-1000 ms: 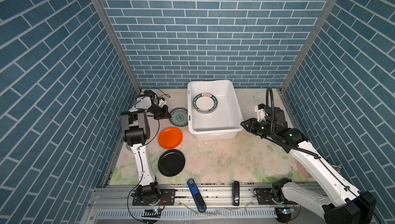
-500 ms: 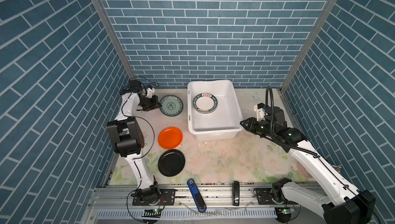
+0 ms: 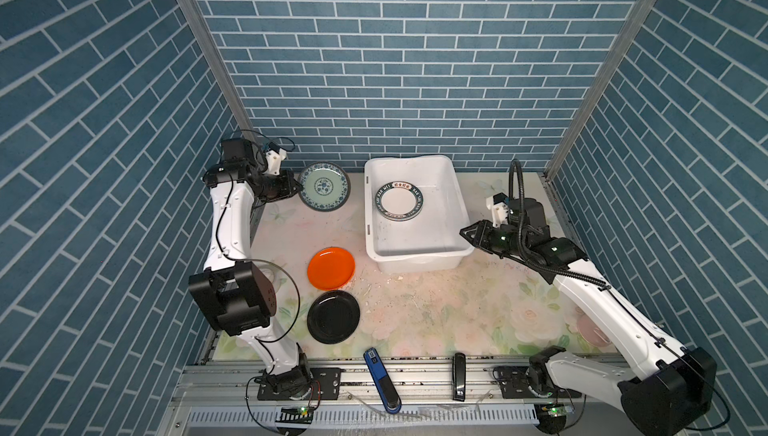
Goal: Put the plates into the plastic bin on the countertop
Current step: 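Lift the floral plate toward the bin with left gripper while right gripper approaches, then grasp the floral plate rim with the right gripper while the left gripper releases and withdraws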
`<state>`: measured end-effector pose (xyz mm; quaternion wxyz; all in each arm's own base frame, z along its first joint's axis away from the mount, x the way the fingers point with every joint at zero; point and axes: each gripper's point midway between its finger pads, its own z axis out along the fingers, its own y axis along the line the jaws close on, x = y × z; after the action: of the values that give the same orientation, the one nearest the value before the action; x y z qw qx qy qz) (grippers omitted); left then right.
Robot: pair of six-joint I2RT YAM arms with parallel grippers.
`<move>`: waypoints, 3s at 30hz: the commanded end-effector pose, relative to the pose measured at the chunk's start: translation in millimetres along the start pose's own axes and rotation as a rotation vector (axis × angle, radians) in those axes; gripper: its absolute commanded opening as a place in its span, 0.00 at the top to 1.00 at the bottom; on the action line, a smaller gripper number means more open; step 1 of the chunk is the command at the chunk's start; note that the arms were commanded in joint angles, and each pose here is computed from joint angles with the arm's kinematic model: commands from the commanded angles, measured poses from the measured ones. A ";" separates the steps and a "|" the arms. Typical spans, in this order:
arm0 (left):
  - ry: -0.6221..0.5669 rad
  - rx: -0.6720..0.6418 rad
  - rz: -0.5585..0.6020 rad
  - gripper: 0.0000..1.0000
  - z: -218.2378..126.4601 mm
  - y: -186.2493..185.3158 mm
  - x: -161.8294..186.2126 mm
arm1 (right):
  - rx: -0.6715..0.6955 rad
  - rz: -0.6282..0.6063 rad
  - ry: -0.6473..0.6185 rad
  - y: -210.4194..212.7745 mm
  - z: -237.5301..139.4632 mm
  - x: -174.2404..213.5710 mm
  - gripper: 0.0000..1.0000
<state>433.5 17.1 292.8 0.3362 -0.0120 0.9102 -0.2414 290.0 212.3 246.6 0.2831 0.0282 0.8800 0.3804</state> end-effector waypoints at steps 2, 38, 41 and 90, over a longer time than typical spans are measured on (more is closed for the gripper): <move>-0.009 0.102 0.007 1.00 -18.8 -32.5 -1.6 | -0.090 -0.059 0.002 33.0 0.8 -12.1 0.71; 0.187 0.403 0.255 1.00 5.6 -180.5 65.0 | -0.407 -0.240 0.096 151.7 47.3 -6.4 0.54; 0.188 0.415 0.259 1.00 4.1 -183.9 66.5 | -0.384 -0.246 0.092 148.4 49.5 -7.3 0.55; 0.134 0.291 0.312 0.20 -9.4 -179.1 69.0 | -0.408 -0.221 0.055 145.3 62.7 -19.0 1.00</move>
<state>350.9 -159.6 335.0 0.2888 0.1959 0.8694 -0.3498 311.8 353.9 314.6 0.2897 -0.1382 0.7988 0.5087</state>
